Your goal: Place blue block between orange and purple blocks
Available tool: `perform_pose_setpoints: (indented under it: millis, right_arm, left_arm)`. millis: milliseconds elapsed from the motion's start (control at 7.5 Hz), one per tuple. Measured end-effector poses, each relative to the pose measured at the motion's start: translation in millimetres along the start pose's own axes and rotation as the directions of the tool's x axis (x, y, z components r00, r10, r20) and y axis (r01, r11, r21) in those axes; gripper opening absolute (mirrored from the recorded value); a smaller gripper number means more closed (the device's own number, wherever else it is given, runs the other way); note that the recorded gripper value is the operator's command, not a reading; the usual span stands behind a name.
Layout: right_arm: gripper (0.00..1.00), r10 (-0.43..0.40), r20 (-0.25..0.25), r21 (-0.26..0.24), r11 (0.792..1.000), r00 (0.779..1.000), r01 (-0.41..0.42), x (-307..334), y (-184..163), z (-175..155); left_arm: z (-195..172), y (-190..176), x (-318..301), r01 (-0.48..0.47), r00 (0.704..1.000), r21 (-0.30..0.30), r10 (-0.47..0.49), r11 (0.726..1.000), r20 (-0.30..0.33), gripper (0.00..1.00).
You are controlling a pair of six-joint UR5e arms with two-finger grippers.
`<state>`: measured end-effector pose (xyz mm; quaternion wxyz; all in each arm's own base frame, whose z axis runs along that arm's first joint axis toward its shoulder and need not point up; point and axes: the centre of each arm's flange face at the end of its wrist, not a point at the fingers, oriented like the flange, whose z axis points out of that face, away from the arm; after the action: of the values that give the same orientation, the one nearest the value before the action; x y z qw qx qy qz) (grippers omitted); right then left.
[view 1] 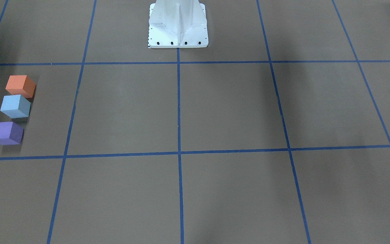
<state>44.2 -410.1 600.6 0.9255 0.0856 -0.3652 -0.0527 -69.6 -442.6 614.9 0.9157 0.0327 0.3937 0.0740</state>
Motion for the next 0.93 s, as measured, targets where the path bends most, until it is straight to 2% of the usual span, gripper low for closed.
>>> perform_pose_setpoints:
  millis: [933]
  right_arm:
    - [1.00, -0.020, 0.009, 0.016, 1.000, 1.000, 0.020, -11.5, -4.2, -3.4]
  left_arm:
    - [-0.3, -1.3, 0.5, -0.002, 1.000, 0.001, 0.002, 1.000, 0.000, 1.00]
